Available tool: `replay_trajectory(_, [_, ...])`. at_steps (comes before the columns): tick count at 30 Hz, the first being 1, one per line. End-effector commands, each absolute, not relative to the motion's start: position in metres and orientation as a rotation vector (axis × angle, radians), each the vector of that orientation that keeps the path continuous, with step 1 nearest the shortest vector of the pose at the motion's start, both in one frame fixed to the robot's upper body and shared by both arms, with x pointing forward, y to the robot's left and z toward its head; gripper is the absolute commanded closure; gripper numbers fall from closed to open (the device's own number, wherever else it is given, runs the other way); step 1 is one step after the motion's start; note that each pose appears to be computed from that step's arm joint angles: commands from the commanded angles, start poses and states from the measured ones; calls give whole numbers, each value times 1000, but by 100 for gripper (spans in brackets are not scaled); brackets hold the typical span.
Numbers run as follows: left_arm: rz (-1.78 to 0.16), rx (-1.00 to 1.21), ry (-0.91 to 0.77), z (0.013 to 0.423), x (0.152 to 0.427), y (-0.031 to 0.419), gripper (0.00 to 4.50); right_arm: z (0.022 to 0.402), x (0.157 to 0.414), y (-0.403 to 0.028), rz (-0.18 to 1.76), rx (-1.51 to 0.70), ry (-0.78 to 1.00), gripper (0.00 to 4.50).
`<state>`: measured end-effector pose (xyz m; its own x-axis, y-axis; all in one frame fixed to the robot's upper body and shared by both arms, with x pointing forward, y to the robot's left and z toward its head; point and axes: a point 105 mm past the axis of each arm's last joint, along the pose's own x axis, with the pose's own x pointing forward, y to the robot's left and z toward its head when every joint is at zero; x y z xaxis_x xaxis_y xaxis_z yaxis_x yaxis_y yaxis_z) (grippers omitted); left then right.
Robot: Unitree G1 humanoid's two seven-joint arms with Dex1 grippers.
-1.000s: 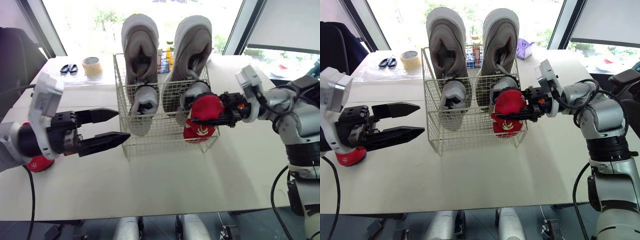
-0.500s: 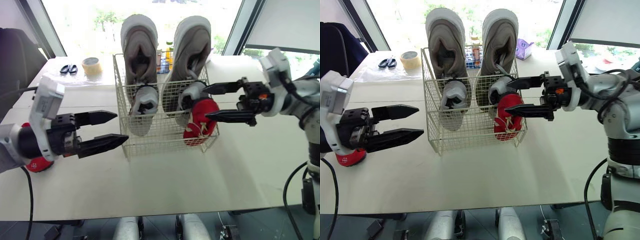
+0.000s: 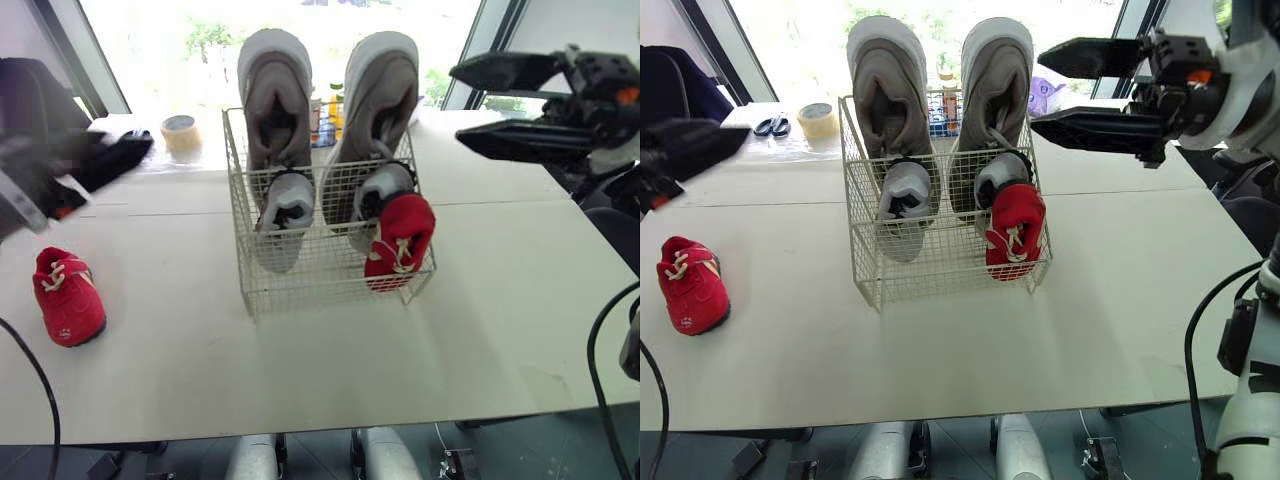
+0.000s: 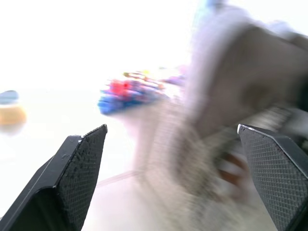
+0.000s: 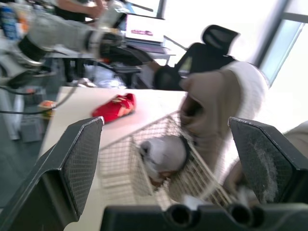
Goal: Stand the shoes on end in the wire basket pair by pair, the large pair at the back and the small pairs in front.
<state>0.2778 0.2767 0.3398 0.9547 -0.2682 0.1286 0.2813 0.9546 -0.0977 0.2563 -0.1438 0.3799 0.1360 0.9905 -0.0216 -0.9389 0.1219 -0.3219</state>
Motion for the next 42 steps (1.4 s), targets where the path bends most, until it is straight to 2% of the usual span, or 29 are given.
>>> replay_trajectory(1, [172, -2, 72, 338, 277, 348, 0, 374, 243, -127, 1560, -377, -174, 1])
replay_trajectory(3, [389, 22, 225, 331, 264, 384, 0, 367, 244, -122, 1588, -437, -145, 1])
replay_trajectory(5, [489, 23, 298, 329, 253, 398, 0, 363, 247, -122, 1593, -467, -131, 1])
replay_trajectory(11, [586, -77, 511, 283, 228, 420, 0, 353, 256, -122, 1609, -516, -94, 1])
replay_trajectory(15, [630, -140, 561, 255, 222, 429, 0, 349, 258, -122, 1610, -526, -80, 1])
replay_trajectory(25, [575, -221, 656, 209, 245, 422, 0, 348, 250, -129, 1589, -527, -56, 1])
replay_trajectory(33, [534, -277, 798, 172, 264, 428, 0, 344, 246, -136, 1537, -501, -46, 1])
replay_trajectory(34, [535, -275, 807, 170, 265, 430, 53, 343, 246, -136, 1533, -498, -45, 0])
replay_trajectory(37, [523, -264, 830, 164, 268, 432, 177, 342, 245, -138, 1515, -489, -46, 0])
replay_trajectory(42, [496, -241, 837, 162, 278, 429, 445, 341, 245, -141, 1488, -473, -44, 0])
